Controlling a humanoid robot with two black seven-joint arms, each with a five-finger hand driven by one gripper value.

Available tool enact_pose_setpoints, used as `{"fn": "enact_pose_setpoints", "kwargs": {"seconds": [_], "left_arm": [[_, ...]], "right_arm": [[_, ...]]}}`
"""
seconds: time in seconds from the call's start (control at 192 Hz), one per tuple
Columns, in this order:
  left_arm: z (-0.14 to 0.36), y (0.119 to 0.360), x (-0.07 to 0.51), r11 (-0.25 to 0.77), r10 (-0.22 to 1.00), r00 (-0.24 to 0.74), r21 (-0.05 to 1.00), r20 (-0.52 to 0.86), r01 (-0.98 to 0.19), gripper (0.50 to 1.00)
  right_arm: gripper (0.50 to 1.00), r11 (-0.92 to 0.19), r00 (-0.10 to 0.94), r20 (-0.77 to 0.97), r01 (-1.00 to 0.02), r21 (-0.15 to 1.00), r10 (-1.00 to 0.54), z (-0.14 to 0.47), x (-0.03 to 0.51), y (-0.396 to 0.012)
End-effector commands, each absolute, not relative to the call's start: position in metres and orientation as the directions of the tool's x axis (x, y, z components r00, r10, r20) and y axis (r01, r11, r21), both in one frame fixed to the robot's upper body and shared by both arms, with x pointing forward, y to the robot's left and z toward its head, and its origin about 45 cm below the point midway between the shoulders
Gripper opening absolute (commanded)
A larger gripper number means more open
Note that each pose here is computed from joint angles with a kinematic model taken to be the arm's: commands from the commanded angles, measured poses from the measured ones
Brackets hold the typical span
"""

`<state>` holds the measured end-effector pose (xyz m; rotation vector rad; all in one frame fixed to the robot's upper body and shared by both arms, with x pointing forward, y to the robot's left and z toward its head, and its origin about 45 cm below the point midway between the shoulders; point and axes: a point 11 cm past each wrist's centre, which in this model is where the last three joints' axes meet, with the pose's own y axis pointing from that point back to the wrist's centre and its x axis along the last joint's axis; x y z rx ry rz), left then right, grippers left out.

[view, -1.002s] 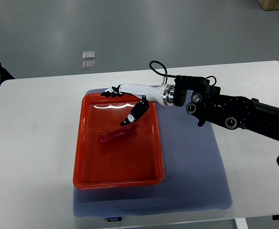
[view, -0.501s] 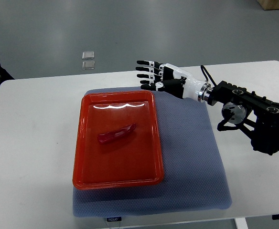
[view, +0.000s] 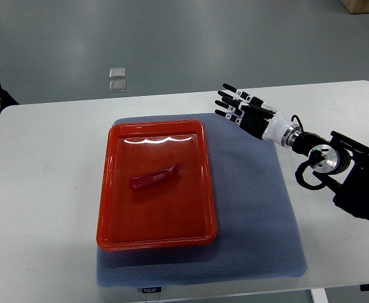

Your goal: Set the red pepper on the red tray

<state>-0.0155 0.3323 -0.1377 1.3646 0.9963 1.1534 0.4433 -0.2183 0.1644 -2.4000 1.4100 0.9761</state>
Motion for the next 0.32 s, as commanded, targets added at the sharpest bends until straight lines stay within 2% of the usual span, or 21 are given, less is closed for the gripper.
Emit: {"fn": "enact_pose_setpoints", "kwargs": {"seconds": [0.0, 0.318], "left_arm": [[-0.138, 0.332, -0.016, -0.111, 0.975, 0.192, 0.993, 0.115, -0.028, 1.000], [-0.138, 0.332, -0.016, -0.111, 0.975, 0.192, 0.993, 0.115, -0.028, 1.000]], "right_arm": [[0.913, -0.521, 0.330, -0.616, -0.840, 0.155, -0.716, 0.168, 0.446, -0.225], [0.913, -0.489, 0.303, -0.601, -0.856, 0.171, -0.740, 0.166, 0.448, -0.242]]}}
